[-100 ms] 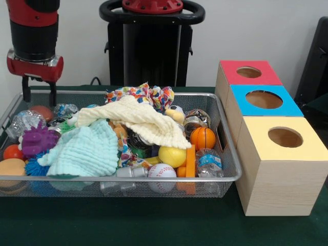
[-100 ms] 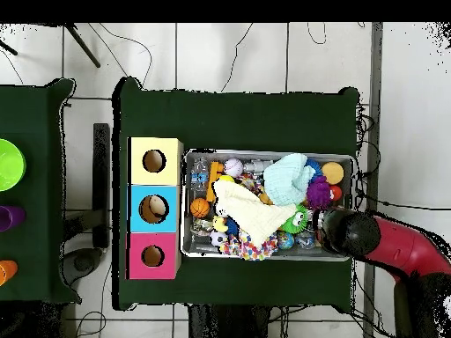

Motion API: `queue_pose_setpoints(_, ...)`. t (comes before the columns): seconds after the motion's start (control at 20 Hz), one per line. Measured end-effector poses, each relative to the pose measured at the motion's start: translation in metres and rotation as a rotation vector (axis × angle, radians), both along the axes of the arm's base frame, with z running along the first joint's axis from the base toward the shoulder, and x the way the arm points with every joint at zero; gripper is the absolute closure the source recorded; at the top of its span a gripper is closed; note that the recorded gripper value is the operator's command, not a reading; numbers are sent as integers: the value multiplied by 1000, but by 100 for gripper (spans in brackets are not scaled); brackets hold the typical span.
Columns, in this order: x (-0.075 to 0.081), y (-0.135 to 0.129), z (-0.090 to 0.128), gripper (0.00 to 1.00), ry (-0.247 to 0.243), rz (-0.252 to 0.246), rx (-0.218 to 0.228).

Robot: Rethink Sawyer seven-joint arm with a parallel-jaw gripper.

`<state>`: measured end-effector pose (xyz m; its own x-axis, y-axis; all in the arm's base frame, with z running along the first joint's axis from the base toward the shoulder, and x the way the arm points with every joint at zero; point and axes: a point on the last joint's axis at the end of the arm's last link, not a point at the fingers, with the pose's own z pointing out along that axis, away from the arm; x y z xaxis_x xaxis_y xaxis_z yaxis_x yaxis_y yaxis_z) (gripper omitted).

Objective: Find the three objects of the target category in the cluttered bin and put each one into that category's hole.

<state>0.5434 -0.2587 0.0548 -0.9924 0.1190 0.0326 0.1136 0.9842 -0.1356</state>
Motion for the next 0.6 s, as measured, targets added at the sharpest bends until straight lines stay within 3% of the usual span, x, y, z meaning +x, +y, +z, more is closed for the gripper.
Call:
queue_pose_setpoints(0.25,-6,0,-9,0,18,-52,21)
queue_pose_setpoints(0.6,-20,-7,-18,0,48,-83,22)
